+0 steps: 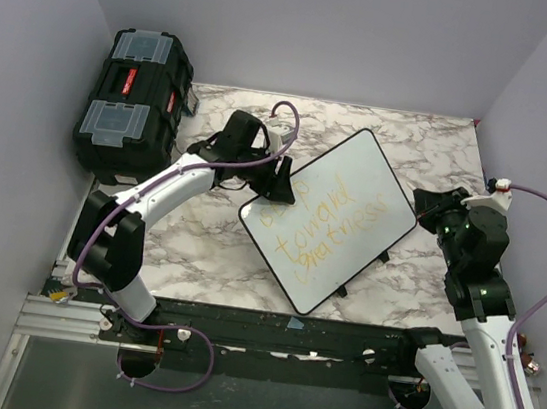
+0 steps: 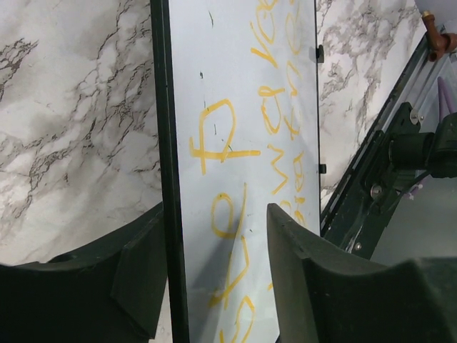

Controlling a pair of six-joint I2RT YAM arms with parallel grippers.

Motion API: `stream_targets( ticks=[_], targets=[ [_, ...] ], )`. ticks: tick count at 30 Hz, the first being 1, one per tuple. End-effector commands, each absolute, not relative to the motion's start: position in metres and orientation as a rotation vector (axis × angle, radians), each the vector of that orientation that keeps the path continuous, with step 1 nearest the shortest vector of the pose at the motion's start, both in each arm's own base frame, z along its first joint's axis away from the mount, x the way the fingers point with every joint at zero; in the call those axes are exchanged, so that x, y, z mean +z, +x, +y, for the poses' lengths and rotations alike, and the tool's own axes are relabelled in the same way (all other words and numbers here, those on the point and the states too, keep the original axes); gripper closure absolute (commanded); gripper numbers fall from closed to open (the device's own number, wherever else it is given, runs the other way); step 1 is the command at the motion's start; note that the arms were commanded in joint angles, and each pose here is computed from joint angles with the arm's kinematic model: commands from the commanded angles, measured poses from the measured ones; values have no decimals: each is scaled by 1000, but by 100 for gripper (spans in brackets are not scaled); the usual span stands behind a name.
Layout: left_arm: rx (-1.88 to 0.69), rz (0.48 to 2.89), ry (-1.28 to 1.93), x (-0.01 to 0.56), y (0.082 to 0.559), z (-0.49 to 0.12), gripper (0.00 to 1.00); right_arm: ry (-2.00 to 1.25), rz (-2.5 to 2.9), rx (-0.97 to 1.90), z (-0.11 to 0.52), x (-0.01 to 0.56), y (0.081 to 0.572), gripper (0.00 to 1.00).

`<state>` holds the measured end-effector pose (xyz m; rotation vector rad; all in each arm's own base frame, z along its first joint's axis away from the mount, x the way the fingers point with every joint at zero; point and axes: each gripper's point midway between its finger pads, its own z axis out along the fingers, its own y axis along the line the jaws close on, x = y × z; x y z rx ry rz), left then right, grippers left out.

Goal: Write a sentence on the whiteboard
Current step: Put down the whiteboard on the whiteboard stand, then move the whiteboard to the center of the board.

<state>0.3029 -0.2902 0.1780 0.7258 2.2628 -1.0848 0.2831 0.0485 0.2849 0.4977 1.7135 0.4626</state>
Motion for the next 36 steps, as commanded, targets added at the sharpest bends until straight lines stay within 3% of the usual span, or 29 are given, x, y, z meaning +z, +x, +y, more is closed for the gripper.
stream_targets(
  ticks=[1, 10, 14, 20, 23, 36],
  targets=[
    [-1031, 2193, 734, 200, 305, -287, 43, 486, 1738, 441, 48, 279, 282, 99],
    [-833, 2168, 679, 234, 328, -270, 22, 482, 1735, 446, 49, 283, 283, 99],
    [-647, 2158, 609, 260, 330, -248, 20, 486, 1729, 437, 47, 286, 283, 99],
    [-519, 2125, 635, 284, 304, -245, 23, 500, 1718, 402, 41, 292, 283, 99],
    [-557, 2126, 670, 284, 286, -260, 31, 524, 1694, 368, 33, 302, 283, 99],
    [-894, 2033, 1133, 219, 199, -418, 47, 567, 1534, 328, 14, 369, 273, 100]
  ],
)
